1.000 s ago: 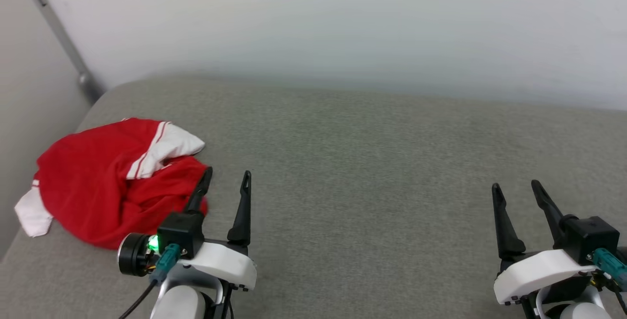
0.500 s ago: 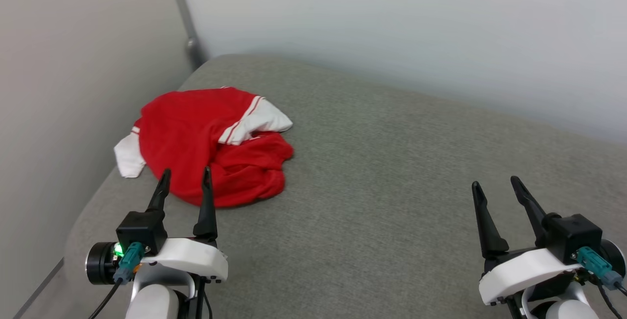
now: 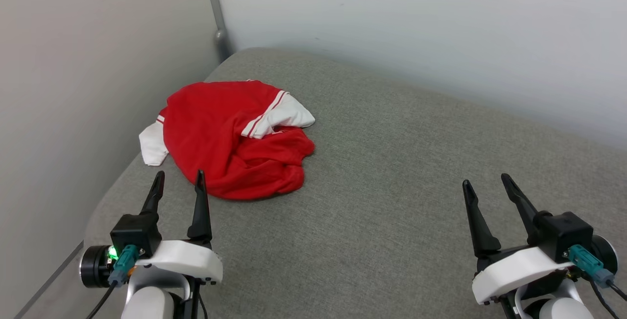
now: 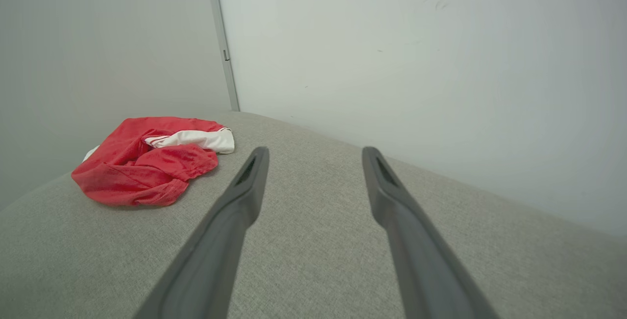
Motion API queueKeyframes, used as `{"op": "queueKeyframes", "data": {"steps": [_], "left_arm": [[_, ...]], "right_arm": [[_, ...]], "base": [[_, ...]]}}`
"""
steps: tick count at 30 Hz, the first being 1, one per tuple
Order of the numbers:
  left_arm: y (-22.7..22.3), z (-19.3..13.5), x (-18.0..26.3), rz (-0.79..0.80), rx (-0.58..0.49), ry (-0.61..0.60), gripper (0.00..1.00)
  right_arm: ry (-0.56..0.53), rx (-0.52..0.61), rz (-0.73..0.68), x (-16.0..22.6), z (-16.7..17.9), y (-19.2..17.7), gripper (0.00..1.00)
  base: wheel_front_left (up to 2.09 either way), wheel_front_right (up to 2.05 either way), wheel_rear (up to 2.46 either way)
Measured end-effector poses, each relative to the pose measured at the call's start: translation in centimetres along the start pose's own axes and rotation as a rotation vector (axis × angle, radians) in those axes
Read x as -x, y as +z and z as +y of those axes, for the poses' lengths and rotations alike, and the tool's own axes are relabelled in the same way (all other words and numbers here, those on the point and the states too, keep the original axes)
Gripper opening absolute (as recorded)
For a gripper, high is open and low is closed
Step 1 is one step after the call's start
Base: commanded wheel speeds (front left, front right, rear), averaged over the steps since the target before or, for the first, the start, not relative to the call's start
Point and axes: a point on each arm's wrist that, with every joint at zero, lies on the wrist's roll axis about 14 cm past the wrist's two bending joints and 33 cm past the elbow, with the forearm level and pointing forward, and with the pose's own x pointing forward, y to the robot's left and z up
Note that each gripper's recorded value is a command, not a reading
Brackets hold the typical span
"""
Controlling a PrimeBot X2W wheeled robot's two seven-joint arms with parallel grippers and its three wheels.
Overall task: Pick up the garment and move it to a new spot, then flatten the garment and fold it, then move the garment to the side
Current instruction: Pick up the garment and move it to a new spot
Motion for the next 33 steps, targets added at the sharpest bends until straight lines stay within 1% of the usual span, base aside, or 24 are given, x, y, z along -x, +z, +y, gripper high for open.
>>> {"op": "queueKeyframes", "data": {"steps": [5, 9, 12, 15, 18, 20, 25, 27, 28, 29, 30, 32, 33], "left_arm": [[1.3, -0.7, -2.2, -0.038, -0.009, -0.042, 1.0], [3.4, -1.3, -6.6, -0.045, -0.032, -0.083, 1.0], [4.1, -2.2, -10.3, 0.006, -0.048, -0.128, 1.0], [3.2, -2.9, -13.5, 0.129, -0.075, -0.166, 1.0], [0.4, -3.1, -15.9, 0.3, -0.106, -0.181, 1.0], [-2.4, -2.9, -16.6, 0.448, -0.125, -0.181, 1.0], [-9.8, -1.6, -16.0, 0.798, -0.166, -0.162, 1.0], [-12.5, -1.9, -15.2, 0.918, -0.165, -0.169, 1.0], [-13.5, -2.0, -14.8, 0.964, -0.17, -0.176, 1.0], [-13.5, -2.0, -14.8, 0.964, -0.17, -0.176, 1.0], [-15.5, -1.8, -13.9, 1.055, -0.173, -0.172, 1.0], [-17.5, -1.4, -12.6, 1.152, -0.159, -0.159, 1.0], [-17.5, -1.4, -12.6, 1.152, -0.159, -0.159, 1.0]], "right_arm": [[-0.018, 0.003, 0.005, 0.2, -0.7, 0.1, 1.0], [-0.044, 0.006, 0.003, -0.1, -1.8, 0.2, 1.0], [-0.076, 0.001, 0.018, 0.0, -3.1, -0.4, 1.0], [-0.109, 0.0, 0.036, 0.3, -4.4, -1.1, 1.0], [-0.156, -0.007, 0.053, 0.7, -6.2, -2.0, 1.0], [-0.186, -0.016, 0.066, 1.1, -7.3, -2.8, 1.0], [-0.266, -0.042, 0.106, 2.4, -10.0, -4.9, 1.0], [-0.289, -0.05, 0.122, 2.9, -10.8, -5.7, 1.0], [-0.3, -0.052, 0.131, 3.1, -11.2, -6.1, 1.0], [-0.3, -0.052, 0.131, 3.1, -11.2, -6.1, 1.0], [-0.319, -0.063, 0.142, 3.4, -11.8, -6.9, 1.0], [-0.331, -0.065, 0.151, 3.6, -12.3, -7.4, 1.0], [-0.331, -0.065, 0.151, 3.6, -12.3, -7.4, 1.0]], "base": [[0.0, 0.0, 0.0], [0.0, 0.0, 0.0], [0.0, 0.0, 0.0], [0.0, 0.0, 0.0], [0.0, 0.0, 0.0], [0.0, 0.0, 0.0], [0.0, 0.0, 0.0], [0.0, 0.0, 0.0], [0.0, 0.0, 0.0], [0.0, 0.0, 0.0], [0.0, 0.0, 0.0], [0.0, 0.0, 0.0], [0.0, 0.0, 0.0]]}}
